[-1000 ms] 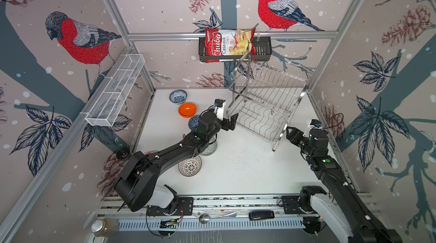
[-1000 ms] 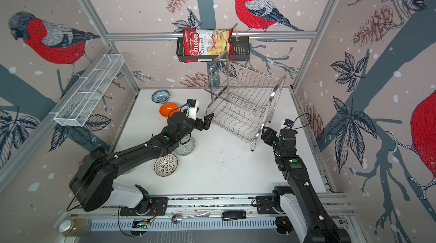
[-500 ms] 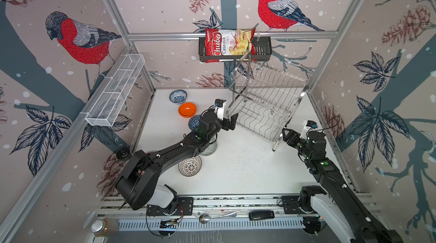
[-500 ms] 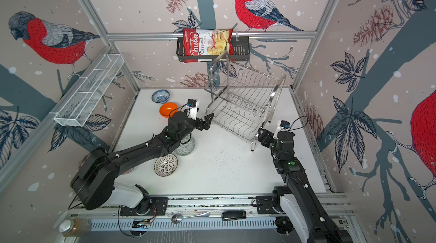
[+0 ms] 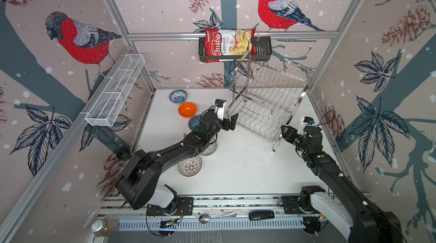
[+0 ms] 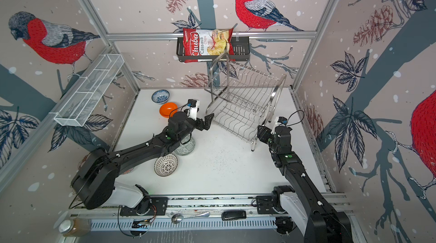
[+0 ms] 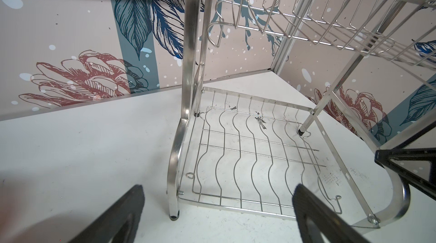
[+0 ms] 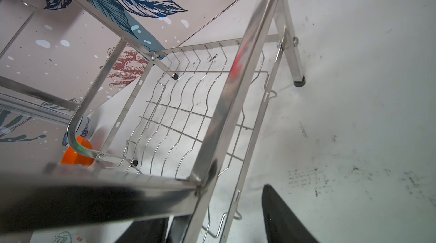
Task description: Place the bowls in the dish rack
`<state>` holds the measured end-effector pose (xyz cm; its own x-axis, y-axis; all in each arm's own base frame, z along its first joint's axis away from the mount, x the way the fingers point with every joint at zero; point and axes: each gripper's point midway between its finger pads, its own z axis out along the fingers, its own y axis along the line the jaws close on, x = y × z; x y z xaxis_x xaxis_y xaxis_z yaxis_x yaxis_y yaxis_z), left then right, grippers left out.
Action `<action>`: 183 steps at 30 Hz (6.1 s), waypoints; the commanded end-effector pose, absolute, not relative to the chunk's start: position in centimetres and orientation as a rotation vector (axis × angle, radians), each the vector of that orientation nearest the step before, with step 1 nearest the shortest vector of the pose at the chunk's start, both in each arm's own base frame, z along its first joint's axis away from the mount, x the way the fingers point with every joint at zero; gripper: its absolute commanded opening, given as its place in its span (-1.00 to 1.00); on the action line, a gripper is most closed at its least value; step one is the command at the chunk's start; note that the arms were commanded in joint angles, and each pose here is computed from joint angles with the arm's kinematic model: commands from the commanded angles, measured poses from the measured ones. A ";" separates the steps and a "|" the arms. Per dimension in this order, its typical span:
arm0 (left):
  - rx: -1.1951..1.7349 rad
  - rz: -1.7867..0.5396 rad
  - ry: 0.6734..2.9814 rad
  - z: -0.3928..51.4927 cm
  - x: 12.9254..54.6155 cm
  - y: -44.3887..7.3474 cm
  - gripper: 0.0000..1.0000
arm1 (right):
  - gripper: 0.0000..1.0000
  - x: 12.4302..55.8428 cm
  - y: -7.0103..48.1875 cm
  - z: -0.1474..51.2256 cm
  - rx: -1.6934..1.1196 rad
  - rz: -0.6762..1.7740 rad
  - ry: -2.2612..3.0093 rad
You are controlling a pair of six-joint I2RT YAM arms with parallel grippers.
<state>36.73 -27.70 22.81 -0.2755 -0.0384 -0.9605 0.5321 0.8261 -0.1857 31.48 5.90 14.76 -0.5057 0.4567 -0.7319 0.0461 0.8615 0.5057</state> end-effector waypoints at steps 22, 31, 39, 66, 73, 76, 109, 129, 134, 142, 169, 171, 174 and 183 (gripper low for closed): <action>0.371 -0.551 1.717 24.2 36.0 -26.9 0.96 | 0.24 34.4 0.5 16.1 0.438 0.329 2.046; 0.350 -0.536 1.687 24.0 35.0 -25.9 0.96 | 0.26 33.7 2.2 16.1 0.374 0.372 2.030; 0.295 -0.567 1.672 24.3 34.8 -25.6 0.96 | 0.24 33.2 3.1 16.7 0.339 0.335 2.044; 0.366 -0.580 1.698 23.5 33.3 -27.2 0.96 | -0.29 32.8 3.0 14.6 0.369 0.243 2.040; 0.442 -0.602 1.685 23.4 33.3 -28.4 0.96 | -0.64 33.5 1.8 13.9 0.388 0.174 2.042; 0.496 -0.603 1.691 23.2 33.2 -29.1 0.96 | -0.71 34.2 1.2 14.5 0.397 0.154 2.021; 0.487 -0.634 1.644 20.7 39.6 -32.8 0.91 | -0.96 35.5 1.0 17.0 0.205 0.174 1.912; 0.414 -0.749 1.737 16.7 41.7 -34.7 -0.06 | -0.96 35.4 1.1 17.2 0.208 0.181 1.902; 0.407 -0.767 1.747 16.3 41.6 -35.3 -0.20 | -0.96 35.2 1.2 17.4 0.215 0.194 1.889; 0.391 -0.798 1.752 16.3 41.3 -35.6 -0.63 | -0.96 35.2 1.4 17.4 0.208 0.201 1.883; 0.322 -0.811 1.710 19.1 38.6 -34.9 -1.00 | -0.96 41.4 0.8 16.8 0.163 0.091 1.927; 0.311 -0.811 1.717 18.8 38.7 -35.0 -1.00 | -0.96 42.0 0.5 16.5 0.156 0.064 1.941; 0.289 -0.814 1.728 18.1 39.0 -35.0 -1.00 | -0.96 42.7 0.4 16.0 0.151 0.065 1.951; 0.279 -0.818 1.776 16.3 39.4 -36.1 -0.98 | -0.91 43.4 -1.2 15.7 0.205 -0.014 1.955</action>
<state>40.50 -33.71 14.92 -0.3610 -0.1854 -0.9139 0.4632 0.8149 -0.3483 42.00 0.43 13.29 -0.4735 0.0308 -0.8802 0.0343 0.9993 0.0165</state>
